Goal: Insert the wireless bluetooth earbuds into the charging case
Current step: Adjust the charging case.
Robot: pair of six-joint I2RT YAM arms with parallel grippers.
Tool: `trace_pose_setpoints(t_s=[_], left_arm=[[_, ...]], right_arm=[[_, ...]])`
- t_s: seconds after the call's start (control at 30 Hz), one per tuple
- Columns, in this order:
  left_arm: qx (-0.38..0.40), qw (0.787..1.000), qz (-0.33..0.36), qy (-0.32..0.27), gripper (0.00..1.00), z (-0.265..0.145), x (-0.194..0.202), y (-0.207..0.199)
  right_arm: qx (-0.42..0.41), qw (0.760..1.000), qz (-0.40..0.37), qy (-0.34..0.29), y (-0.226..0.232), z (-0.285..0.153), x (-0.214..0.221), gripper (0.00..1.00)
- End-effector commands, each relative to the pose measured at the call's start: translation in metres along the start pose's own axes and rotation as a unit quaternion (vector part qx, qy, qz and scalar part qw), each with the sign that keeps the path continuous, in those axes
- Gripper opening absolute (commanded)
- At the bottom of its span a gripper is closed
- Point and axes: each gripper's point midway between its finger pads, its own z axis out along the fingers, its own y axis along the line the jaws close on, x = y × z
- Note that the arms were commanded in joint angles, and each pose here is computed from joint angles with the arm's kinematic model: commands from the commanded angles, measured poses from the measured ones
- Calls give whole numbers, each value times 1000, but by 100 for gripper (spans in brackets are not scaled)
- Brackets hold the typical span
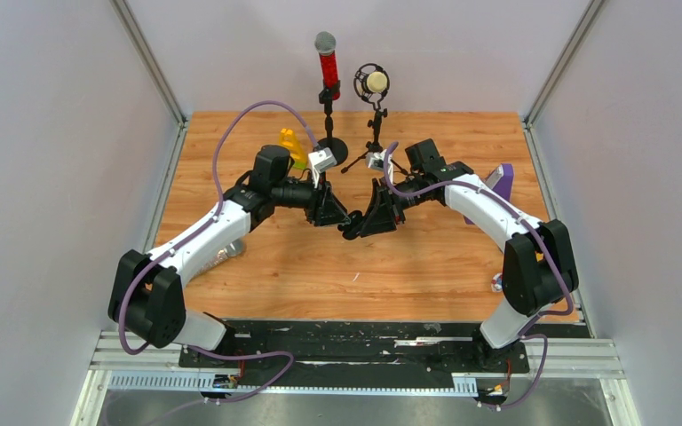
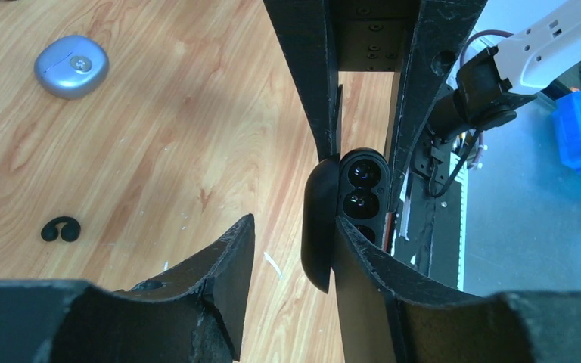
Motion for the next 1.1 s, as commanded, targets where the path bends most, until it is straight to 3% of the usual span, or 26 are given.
trace_pose_setpoints(t_s=[0.0, 0.23, 0.27, 0.33, 0.4, 0.67, 0.83, 1.07], left_arm=[[12, 999, 38, -21, 49, -4, -22, -12], [16, 999, 38, -22, 39, -4, -23, -13], [18, 999, 38, -22, 40, -4, -23, -14], [23, 999, 37, -21, 53, -4, -22, -16], [26, 999, 37, -21, 56, -4, -22, -17], [25, 999, 38, -20, 45, -3, -22, -16], [26, 999, 38, -19, 52, -3, -21, -17], [28, 999, 38, -19, 47, -2, -22, -18]], right_arm=[[-18, 999, -40, -15, 13, -1, -20, 9], [-21, 999, -40, -15, 14, -1, -20, 9], [-22, 999, -40, -16, 15, -1, -21, 9], [-23, 999, -40, -16, 15, -1, -21, 9], [-23, 999, -40, -16, 16, -1, -21, 9], [-24, 999, -40, -16, 16, -1, -21, 10], [-26, 999, -41, -17, 17, -1, -22, 9], [-27, 999, -42, -17, 18, -1, -21, 10]])
